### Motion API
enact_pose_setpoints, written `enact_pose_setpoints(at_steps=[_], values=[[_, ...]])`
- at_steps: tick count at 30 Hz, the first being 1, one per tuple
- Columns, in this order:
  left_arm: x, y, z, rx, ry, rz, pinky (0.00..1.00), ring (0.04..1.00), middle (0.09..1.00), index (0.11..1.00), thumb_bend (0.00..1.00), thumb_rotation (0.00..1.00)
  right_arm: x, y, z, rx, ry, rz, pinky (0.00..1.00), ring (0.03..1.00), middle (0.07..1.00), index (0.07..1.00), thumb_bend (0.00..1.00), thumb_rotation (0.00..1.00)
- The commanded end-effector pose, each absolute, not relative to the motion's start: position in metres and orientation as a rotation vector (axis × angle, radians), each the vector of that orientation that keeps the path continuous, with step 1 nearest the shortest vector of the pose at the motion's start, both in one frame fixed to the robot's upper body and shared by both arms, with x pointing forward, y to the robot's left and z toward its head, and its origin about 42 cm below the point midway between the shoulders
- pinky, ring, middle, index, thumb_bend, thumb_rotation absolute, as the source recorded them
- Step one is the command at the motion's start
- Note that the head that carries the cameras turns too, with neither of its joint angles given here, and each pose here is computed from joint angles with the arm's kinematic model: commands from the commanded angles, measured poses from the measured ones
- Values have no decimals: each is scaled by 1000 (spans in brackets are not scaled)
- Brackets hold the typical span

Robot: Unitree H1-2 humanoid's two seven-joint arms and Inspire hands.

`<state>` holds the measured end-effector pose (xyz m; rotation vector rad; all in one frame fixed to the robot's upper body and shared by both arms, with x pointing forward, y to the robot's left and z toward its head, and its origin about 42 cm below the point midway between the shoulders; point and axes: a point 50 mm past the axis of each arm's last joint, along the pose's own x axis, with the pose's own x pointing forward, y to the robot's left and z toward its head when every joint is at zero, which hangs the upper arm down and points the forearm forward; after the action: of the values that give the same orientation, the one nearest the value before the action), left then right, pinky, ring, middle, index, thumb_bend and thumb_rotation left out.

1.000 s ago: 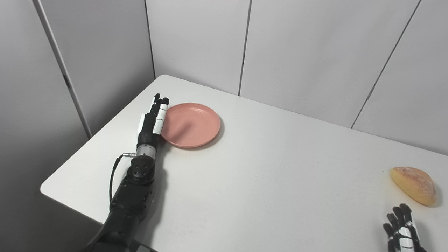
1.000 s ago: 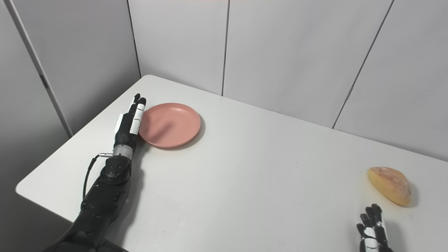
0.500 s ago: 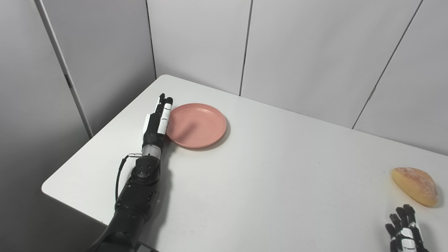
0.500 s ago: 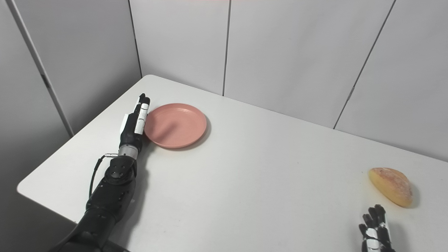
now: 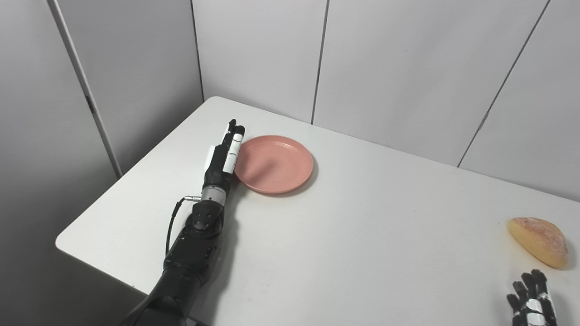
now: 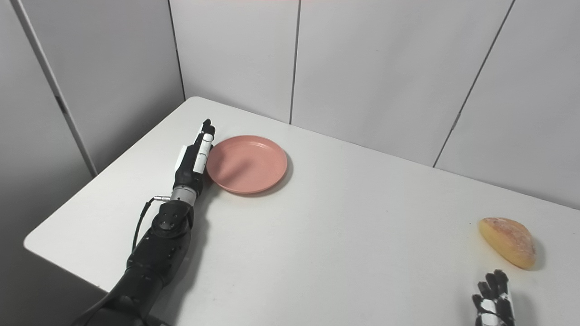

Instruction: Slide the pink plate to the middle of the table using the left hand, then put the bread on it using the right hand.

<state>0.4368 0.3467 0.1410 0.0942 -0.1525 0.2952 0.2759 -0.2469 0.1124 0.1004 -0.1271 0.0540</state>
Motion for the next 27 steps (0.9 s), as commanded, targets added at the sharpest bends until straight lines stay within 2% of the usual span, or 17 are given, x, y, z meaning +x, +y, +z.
enact_pose_setpoints(at_steps=[1,11,20,27], values=[[450,335,165,98,-233,271,980,985,990,981,678,1000,278,-247,125,97,-203,57,1000,1000,1000,1000,686,828],[451,307,162,62,-232,197,991,1000,1000,970,673,1000,278,-245,128,96,-200,51,1000,1000,1000,1000,719,818],[450,271,155,81,-214,141,965,988,989,970,707,1000,279,-245,127,99,-202,50,1000,1000,1000,1000,687,811],[452,253,155,56,-217,100,951,979,979,965,696,1000,280,-246,128,79,-210,69,1000,1000,1000,1000,692,848]])
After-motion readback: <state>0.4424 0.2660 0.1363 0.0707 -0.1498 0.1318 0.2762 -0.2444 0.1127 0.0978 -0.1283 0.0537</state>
